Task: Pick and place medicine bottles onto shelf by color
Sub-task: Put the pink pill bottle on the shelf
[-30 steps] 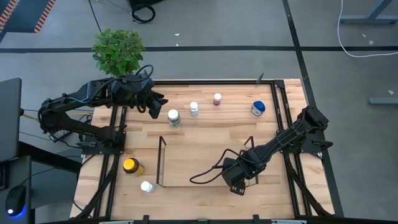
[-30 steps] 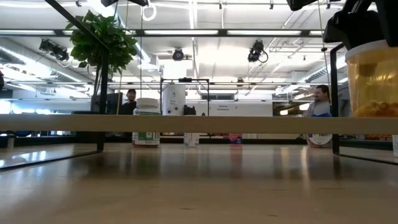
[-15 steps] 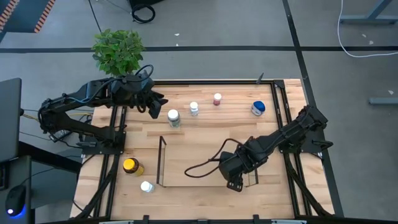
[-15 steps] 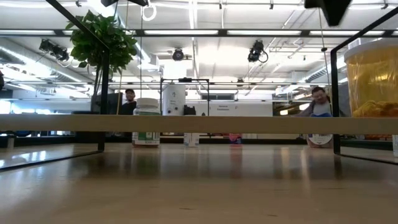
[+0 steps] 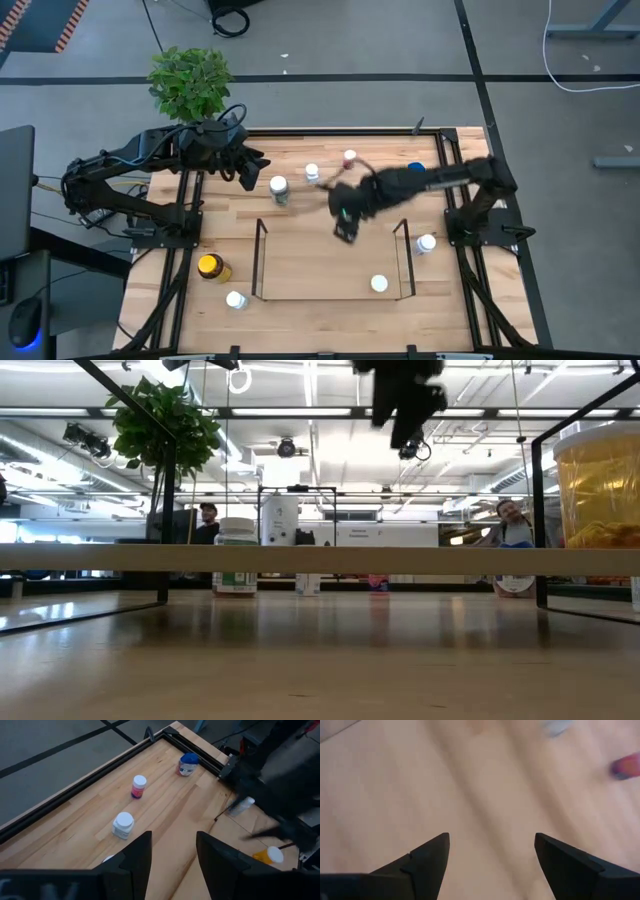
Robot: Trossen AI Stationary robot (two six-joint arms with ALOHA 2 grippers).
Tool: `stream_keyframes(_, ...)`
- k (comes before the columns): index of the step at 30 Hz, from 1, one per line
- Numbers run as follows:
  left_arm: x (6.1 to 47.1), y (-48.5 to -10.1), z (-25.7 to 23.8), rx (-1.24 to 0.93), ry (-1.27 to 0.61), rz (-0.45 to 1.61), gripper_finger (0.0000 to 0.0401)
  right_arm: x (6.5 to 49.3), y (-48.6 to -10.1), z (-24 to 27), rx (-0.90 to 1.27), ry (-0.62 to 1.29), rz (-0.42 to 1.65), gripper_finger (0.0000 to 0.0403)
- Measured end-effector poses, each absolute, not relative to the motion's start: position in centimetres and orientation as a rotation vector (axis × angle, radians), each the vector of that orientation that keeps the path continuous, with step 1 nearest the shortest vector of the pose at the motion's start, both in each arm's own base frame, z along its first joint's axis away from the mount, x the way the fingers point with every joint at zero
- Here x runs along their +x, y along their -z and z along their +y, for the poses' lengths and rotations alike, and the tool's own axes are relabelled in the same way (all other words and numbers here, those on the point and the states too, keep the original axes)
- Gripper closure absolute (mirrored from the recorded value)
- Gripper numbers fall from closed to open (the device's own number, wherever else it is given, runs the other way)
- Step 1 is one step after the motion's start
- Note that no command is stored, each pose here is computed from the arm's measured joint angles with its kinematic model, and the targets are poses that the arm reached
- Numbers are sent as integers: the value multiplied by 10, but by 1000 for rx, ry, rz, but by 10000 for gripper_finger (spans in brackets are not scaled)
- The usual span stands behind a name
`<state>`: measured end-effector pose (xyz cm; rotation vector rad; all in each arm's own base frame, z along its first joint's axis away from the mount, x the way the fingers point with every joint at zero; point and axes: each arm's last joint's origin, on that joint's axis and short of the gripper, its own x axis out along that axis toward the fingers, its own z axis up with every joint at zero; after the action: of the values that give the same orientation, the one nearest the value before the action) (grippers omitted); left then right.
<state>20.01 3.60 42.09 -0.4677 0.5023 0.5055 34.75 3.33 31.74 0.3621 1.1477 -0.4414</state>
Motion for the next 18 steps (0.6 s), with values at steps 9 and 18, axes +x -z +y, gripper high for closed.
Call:
stream_keyframes(9, 200, -421, 36, -469, -505, 499, 239, 341, -320, -100, 597, 738, 1015, 102)
stream_keyframes(18, 200, -421, 36, -469, -505, 500, 239, 329, -289, -169, 707, 802, 1116, 102)
